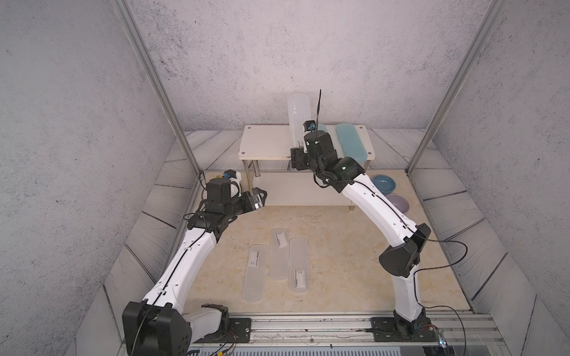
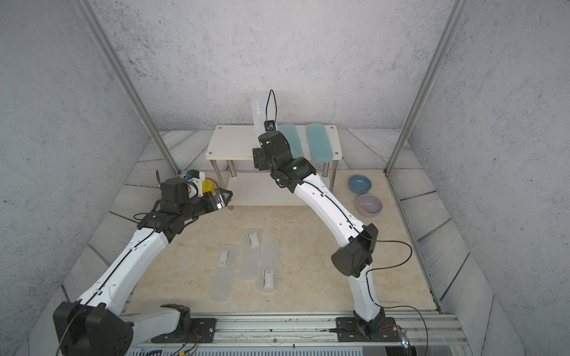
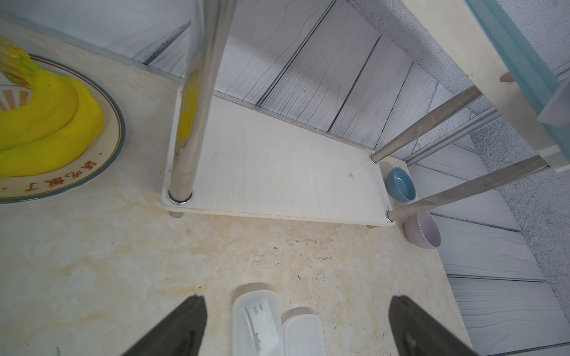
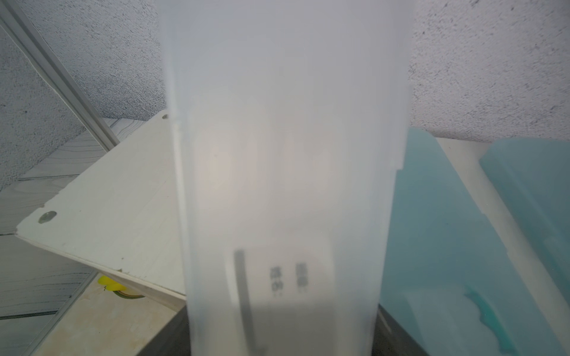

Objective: Place the pencil cases on the shelf according to color
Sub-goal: Place the pencil case on the shelf.

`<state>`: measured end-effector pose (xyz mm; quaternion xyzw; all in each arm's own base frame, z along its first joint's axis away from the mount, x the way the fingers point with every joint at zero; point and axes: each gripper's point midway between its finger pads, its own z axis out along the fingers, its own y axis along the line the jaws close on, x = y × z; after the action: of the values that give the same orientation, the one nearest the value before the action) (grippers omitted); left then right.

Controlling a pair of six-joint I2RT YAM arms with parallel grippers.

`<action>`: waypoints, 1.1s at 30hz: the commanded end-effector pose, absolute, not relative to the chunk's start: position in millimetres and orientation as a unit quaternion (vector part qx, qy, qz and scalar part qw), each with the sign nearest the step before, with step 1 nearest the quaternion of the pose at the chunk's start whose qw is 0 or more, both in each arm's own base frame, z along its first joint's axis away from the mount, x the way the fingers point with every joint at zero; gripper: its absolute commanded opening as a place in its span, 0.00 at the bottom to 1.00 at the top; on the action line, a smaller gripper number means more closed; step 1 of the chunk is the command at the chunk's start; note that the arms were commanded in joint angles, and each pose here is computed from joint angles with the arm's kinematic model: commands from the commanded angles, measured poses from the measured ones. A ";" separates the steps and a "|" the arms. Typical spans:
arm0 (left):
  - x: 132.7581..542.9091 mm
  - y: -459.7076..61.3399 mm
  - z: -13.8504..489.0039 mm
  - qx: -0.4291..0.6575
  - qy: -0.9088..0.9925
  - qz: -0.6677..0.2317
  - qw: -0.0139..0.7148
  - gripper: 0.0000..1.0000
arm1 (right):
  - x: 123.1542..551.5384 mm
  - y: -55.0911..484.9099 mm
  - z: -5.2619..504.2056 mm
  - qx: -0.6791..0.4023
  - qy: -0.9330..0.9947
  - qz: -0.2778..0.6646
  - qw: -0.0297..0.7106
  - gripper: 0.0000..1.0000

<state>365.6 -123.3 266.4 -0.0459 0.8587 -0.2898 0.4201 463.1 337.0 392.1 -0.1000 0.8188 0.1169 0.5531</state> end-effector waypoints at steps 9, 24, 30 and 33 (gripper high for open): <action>364.0 -124.3 276.8 -0.042 0.852 -0.301 0.427 0.99 | 463.5 336.9 399.4 -0.073 0.818 0.145 0.552 0.86; 364.0 -124.6 280.4 -0.039 0.853 -0.300 0.426 0.99 | 450.2 346.2 428.1 -0.066 0.798 0.218 0.558 0.88; 363.6 -121.9 280.7 -0.041 0.855 -0.293 0.427 0.99 | 438.2 338.4 459.3 -0.064 0.777 0.239 0.579 0.89; 363.1 -119.7 278.4 -0.042 0.858 -0.285 0.425 0.99 | 430.2 330.9 474.9 -0.061 0.768 0.245 0.589 0.89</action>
<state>362.5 -125.0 266.8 -0.0452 0.8616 -0.2941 0.4113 448.9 349.1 422.4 -0.0751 0.8013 0.2140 0.5537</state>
